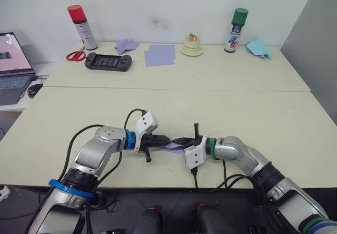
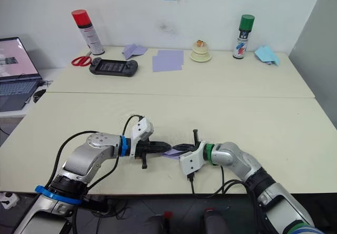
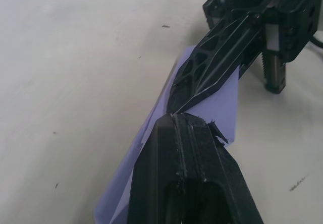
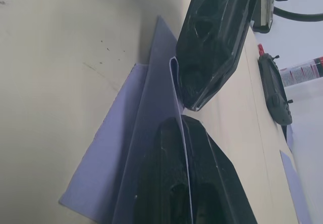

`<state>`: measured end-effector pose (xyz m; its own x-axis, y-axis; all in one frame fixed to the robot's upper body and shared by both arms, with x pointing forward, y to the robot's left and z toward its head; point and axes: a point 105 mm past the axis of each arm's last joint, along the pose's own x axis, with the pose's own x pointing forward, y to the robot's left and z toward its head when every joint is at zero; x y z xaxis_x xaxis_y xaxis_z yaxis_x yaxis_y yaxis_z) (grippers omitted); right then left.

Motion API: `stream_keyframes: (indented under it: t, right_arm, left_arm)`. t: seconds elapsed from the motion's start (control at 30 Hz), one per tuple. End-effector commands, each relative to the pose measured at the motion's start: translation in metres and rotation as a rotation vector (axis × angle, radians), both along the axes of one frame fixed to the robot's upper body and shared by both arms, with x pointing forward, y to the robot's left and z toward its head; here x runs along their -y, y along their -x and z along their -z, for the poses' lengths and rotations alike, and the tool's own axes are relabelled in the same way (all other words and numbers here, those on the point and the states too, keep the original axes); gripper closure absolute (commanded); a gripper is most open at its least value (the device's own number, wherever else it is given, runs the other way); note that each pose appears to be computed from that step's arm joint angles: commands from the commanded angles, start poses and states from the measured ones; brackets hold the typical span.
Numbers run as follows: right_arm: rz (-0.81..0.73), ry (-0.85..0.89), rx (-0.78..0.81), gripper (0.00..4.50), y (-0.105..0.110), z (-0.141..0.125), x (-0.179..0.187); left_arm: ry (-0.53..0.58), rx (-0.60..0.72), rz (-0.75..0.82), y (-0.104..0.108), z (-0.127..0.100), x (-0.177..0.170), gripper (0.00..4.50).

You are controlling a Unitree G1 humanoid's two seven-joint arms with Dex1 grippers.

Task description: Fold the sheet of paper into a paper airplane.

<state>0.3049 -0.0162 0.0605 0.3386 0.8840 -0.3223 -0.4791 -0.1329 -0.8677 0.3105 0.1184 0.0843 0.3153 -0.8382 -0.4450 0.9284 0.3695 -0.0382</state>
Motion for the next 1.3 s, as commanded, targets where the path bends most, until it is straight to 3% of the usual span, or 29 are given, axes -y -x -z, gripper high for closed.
stream_keyframes:
  t: [0.03,0.3,0.4,0.57,0.73,0.97,1.13,1.27,1.3]
  right_arm:
    - [0.006,0.151,-0.033,4.49,0.005,0.034,0.012]
    - [-0.025,0.166,-0.038,4.49,0.009,0.029,0.013]
    - [-0.023,0.161,-0.107,3.86,0.012,0.028,0.015]
    - [-0.014,0.138,-0.160,2.26,0.014,0.023,0.015]
    - [-0.031,0.098,-0.216,2.26,0.022,0.009,0.022]
    - [-0.065,-0.017,-0.429,2.26,0.044,-0.019,0.034]
    - [-0.026,-0.274,-0.554,2.26,0.034,-0.068,0.028]
    - [0.081,-0.385,-0.629,2.26,0.017,-0.076,0.022]
    - [0.156,-0.405,-0.651,2.43,0.006,-0.071,0.022]
  left_arm:
    - [-0.016,0.021,-0.005,-0.003,0.001,-0.002,4.50]
    - [-0.024,0.021,-0.012,-0.004,0.009,-0.001,4.50]
    - [-0.032,0.020,-0.014,-0.005,0.011,-0.002,4.50]
    - [-0.045,0.020,-0.007,-0.006,0.014,-0.002,4.50]
    - [-0.059,0.023,-0.001,-0.007,0.017,-0.002,4.50]
    - [-0.084,0.027,0.021,-0.006,0.022,-0.002,4.50]
    - [-0.099,0.032,0.032,-0.007,0.025,-0.003,4.50]
    - [-0.108,0.037,0.040,-0.008,0.026,-0.003,4.50]
    - [-0.110,0.038,0.043,-0.008,0.026,-0.003,4.50]
